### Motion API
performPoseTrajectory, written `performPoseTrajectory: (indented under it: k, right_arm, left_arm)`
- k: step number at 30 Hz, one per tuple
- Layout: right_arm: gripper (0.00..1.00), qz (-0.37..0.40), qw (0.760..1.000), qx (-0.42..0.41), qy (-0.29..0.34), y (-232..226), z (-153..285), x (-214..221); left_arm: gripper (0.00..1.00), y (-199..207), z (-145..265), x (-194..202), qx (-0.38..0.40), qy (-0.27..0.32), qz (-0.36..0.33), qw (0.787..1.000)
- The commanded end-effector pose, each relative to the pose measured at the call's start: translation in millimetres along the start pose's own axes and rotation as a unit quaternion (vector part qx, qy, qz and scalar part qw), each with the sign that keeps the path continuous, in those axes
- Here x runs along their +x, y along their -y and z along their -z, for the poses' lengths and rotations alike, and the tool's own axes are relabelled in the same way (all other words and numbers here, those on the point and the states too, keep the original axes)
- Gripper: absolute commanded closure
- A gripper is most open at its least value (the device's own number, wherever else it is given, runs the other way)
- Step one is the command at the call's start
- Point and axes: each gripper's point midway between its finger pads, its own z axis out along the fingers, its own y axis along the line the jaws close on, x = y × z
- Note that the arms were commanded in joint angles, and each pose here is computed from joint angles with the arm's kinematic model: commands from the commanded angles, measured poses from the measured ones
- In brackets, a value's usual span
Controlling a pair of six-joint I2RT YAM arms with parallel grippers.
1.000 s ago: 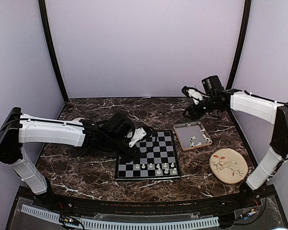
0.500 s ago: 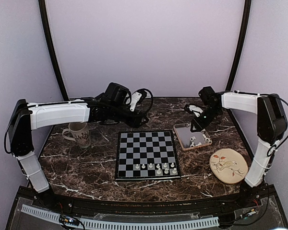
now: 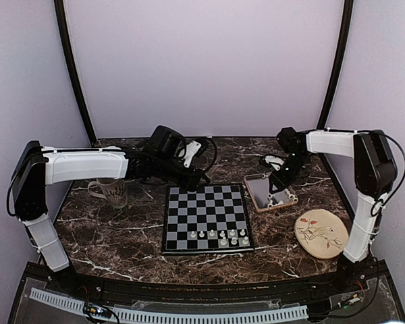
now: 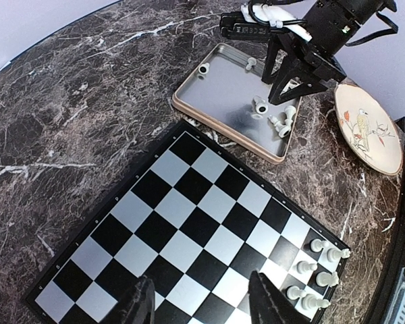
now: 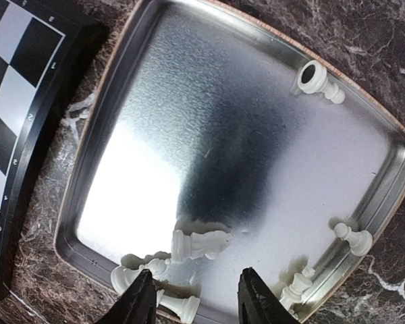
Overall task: Set up the chess pieces on the board
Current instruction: Move the knight to the storage box.
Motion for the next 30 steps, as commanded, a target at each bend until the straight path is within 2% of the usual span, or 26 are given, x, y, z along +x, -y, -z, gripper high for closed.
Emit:
performPoseTrajectory:
  k: [1, 10, 18, 30]
  right_arm:
    - [0.57, -0.021, 1.000, -0.001, -0.006, 3, -6, -7]
    - [0.53, -0.041, 0.999, -0.023, -0.002, 1, -14, -23]
    - [0.53, -0.029, 0.999, 0.035, -0.029, 12, -29, -20]
    - [0.50, -0.004, 0.997, 0.060, -0.050, 7, -28, 0]
  left_arm:
    - [0.51, 6, 9, -8, 0.010, 0.015, -0.003, 1.000]
    - [0.51, 7, 2, -3, 0.017, 0.005, 0.000, 1.000]
    - [0.51, 9, 0, -1, 0.024, 0.000, 0.002, 1.000]
    - [0.51, 10, 0, -1, 0.027, -0.002, 0.003, 1.000]
